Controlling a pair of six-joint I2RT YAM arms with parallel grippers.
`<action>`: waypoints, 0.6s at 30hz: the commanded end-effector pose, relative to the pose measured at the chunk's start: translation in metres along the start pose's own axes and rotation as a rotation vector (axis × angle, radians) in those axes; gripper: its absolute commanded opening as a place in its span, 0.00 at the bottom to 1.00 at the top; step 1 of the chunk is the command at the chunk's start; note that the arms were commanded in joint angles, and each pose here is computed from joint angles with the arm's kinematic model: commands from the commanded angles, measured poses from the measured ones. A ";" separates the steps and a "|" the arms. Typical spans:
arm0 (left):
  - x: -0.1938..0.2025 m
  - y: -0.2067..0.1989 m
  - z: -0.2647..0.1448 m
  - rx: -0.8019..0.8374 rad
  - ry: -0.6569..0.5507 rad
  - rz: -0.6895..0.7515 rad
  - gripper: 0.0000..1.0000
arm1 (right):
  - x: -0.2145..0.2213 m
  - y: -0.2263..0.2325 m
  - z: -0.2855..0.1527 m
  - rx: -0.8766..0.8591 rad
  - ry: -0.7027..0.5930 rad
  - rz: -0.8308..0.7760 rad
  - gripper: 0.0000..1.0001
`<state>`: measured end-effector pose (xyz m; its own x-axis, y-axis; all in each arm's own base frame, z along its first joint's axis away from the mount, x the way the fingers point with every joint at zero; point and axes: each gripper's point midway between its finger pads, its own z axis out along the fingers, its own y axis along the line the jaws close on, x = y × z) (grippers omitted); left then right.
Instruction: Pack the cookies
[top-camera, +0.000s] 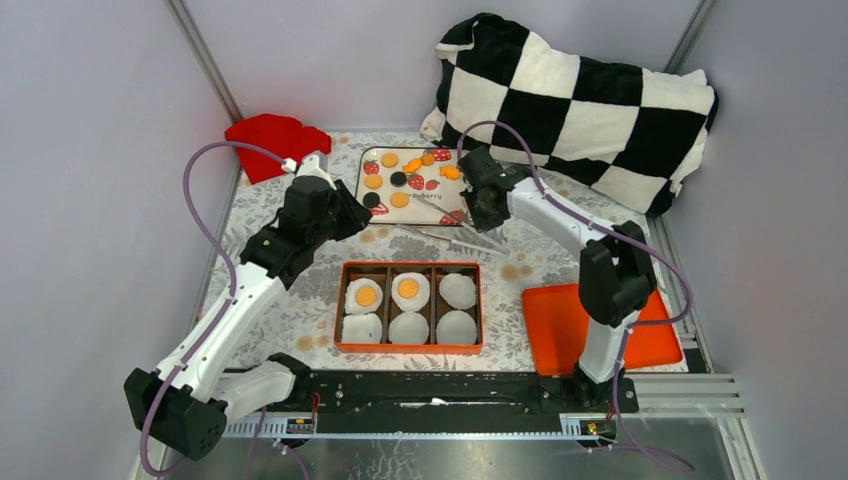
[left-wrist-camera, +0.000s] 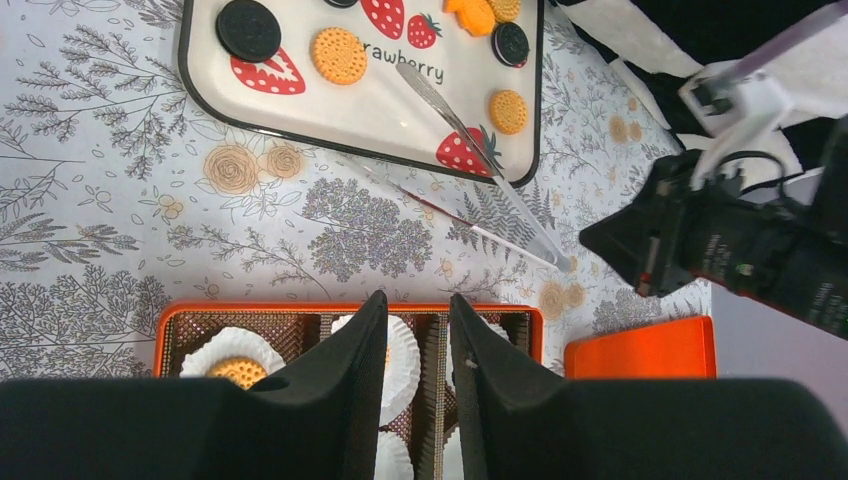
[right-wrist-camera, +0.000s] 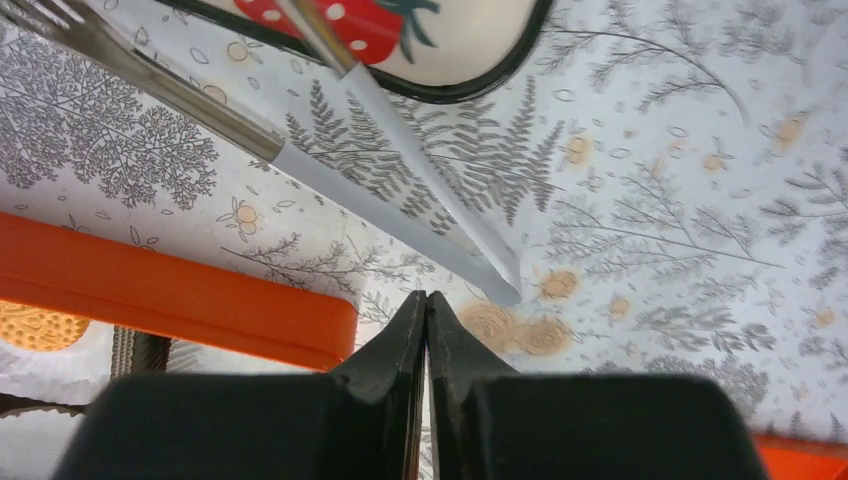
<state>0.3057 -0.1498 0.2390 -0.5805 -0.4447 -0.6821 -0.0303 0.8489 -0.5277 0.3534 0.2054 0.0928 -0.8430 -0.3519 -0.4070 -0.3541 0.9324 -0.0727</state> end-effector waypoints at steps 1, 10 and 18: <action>-0.010 -0.009 -0.004 0.041 -0.024 0.015 0.34 | -0.019 -0.027 -0.050 0.079 -0.107 0.122 0.05; -0.005 -0.015 0.004 0.068 -0.001 0.006 0.33 | -0.010 -0.035 -0.070 0.089 -0.093 0.154 0.42; 0.003 -0.010 0.009 0.060 0.024 0.005 0.33 | -0.007 -0.015 -0.009 0.029 -0.007 0.110 0.51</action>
<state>0.3066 -0.1619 0.2322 -0.6216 -0.4294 -0.6551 -0.0025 0.8374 -0.5466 0.3522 0.1810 0.1280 -0.8642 -0.2269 -0.4490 -0.2139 0.9736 -0.0803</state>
